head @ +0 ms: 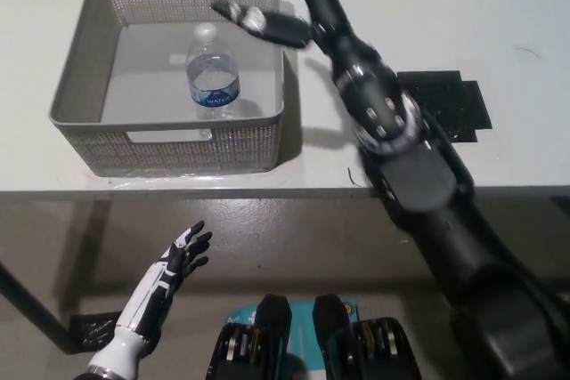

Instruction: Use the right hand to pick up a water botttle and place it into a container on the left side

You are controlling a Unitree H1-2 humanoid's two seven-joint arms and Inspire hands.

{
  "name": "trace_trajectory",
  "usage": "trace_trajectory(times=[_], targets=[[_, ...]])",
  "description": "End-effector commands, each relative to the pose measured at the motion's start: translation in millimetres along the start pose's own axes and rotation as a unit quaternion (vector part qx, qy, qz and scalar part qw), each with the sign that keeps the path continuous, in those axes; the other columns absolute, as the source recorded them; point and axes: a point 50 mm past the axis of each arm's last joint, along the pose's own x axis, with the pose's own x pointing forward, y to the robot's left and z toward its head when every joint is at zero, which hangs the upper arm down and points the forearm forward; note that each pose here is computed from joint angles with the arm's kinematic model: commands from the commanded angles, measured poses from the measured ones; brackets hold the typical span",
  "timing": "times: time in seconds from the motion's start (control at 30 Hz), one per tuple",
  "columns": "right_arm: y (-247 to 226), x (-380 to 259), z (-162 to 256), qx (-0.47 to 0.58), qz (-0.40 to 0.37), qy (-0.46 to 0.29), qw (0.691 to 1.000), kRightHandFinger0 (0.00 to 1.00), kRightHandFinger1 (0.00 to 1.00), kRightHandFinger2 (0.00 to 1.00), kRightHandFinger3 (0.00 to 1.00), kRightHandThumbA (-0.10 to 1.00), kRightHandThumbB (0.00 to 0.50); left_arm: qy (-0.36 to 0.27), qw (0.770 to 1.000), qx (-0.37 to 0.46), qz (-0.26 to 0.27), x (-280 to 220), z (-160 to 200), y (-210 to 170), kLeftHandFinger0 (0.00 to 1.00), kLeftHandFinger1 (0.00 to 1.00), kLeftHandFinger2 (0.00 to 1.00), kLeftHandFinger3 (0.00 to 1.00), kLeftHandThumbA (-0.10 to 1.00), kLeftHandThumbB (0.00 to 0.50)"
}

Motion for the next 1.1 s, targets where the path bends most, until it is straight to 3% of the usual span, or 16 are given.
trace_trajectory(times=[0.0, 0.3, 0.43, 0.63, 0.83, 1.07], targets=[[-97, -105, 112, -0.001, -0.048, -0.206, 0.977, 1.0, 1.0, 1.0, 1.0, 1.0, 0.484, -0.041, 0.999, 0.004, 0.002, 8, 22, 14, 1.0, 1.0, 1.0, 1.0, 1.0, 0.182], [-86, -223, 66, -0.006, -0.063, -0.105, 0.992, 1.0, 1.0, 1.0, 1.0, 1.0, 0.497, -0.043, 0.999, -0.008, 0.012, 3, 18, 13, 1.0, 1.0, 1.0, 1.0, 1.0, 0.184], [-76, -259, 34, 0.024, -0.042, -0.044, 0.998, 1.0, 1.0, 1.0, 1.0, 1.0, 0.415, -0.043, 0.999, -0.011, 0.018, 3, 18, 13, 1.0, 1.0, 1.0, 1.0, 1.0, 0.181], [-55, -295, -10, 0.085, -0.038, 0.063, 0.994, 1.0, 1.0, 1.0, 1.0, 1.0, 0.414, -0.04, 0.999, -0.014, 0.021, 1, 17, 13, 1.0, 1.0, 1.0, 1.0, 1.0, 0.185], [-35, -311, -47, 0.156, -0.044, 0.135, 0.977, 1.0, 1.0, 1.0, 1.0, 1.0, 0.386, -0.037, 0.999, -0.004, 0.031, -4, 15, 23, 1.0, 1.0, 1.0, 1.0, 1.0, 0.147], [-29, -315, -58, 0.175, -0.025, 0.169, 0.97, 1.0, 1.0, 1.0, 1.0, 1.0, 0.313, -0.03, 0.999, -0.01, 0.042, -8, 13, 23, 1.0, 1.0, 1.0, 1.0, 1.0, 0.155]])
